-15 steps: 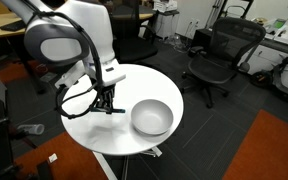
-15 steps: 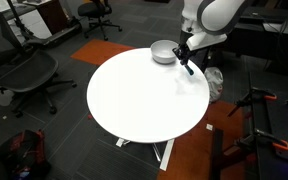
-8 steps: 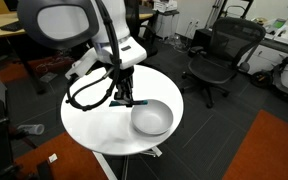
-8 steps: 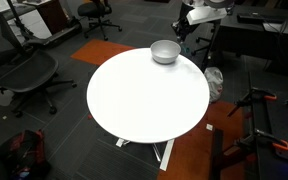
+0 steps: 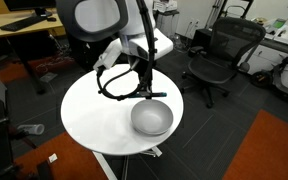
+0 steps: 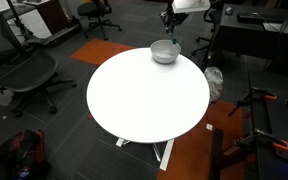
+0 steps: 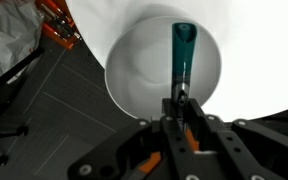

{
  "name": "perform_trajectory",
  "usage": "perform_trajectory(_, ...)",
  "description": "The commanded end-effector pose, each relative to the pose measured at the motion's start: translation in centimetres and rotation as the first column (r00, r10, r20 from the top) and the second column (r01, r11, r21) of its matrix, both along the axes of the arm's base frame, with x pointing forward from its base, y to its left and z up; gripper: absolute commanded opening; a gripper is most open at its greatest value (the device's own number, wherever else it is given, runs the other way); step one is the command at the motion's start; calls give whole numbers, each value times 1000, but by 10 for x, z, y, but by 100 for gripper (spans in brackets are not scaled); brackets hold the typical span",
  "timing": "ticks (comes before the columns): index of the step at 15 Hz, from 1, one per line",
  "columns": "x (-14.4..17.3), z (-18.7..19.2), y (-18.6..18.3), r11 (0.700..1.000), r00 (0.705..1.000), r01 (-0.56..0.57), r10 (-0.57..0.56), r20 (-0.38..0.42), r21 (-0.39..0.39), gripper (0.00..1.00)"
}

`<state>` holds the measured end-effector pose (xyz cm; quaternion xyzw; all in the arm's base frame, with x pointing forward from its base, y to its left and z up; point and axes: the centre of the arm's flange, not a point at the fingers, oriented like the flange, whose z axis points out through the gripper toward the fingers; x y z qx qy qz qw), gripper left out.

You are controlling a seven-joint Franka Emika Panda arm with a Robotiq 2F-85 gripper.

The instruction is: Put the pen in the bowl

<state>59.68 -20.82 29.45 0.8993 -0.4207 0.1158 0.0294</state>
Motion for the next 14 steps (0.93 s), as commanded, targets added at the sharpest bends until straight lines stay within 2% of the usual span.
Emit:
perform_trajectory(1,45,-17,-18,998,999,4,-1,-53,60,5)
perform_trajectory(4,59,-28,-29,995,996,23,-14,-85,98,5)
perform_trajectory(9,68,-36,-45,993,991,41,-26,-132,111,5)
perform_trajectory(10,69,-37,-46,992,990,36,-20,-140,118,44)
perform_trajectory(12,72,-38,-46,991,988,32,-12,-155,129,51)
perform_trajectory(14,74,-39,-45,990,986,32,-9,-164,137,66)
